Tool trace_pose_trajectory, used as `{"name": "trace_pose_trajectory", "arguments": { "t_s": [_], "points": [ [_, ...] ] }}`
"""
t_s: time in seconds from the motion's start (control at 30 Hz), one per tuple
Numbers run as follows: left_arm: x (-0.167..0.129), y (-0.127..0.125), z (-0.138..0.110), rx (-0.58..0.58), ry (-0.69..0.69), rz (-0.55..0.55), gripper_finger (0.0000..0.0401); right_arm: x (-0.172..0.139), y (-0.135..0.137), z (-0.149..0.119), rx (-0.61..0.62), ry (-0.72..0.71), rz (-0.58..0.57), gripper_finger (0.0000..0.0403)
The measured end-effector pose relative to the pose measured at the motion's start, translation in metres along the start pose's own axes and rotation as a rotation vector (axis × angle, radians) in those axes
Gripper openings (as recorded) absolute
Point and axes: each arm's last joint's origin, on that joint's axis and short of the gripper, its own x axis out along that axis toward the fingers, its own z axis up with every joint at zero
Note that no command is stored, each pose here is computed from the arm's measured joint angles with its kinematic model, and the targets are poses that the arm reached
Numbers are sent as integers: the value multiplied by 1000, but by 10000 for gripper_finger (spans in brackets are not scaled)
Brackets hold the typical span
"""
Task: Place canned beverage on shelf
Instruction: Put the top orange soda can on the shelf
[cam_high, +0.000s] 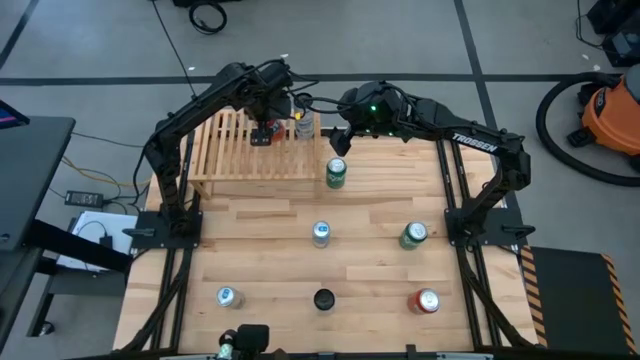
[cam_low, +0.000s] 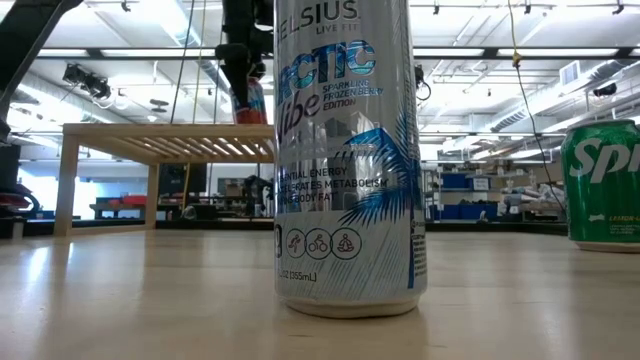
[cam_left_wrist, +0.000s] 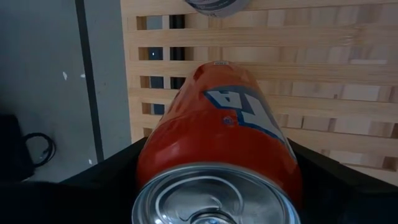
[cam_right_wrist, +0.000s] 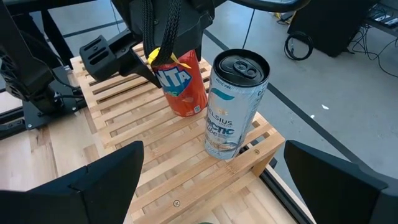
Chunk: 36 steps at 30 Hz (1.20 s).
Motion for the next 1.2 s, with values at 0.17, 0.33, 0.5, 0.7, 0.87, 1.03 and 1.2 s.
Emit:
{"name": "trace_pose_trajectory", "arguments": {
  "t_s": [0.17,0.33,0.5,0.7,0.87,1.03,1.2],
  "points": [
    [0,0,0,2,-8,-13,319,0,0,0,0,0,0,398],
    [0,-1,0,3,-15,-25,355,0,0,0,0,0,0,398],
    [2,0,1,19,-4,-14,387,0,0,0,0,0,0,398],
    [2,1,0,18,20,18,391,0,0,0,0,0,0,398],
    [2,2,-1,14,37,48,391,0,0,0,0,0,0,398],
    [-9,6,0,-16,11,102,391,0,0,0,0,0,0,398],
    [-27,6,-1,-45,-24,125,391,0,0,0,0,0,0,398]
  ]
}}
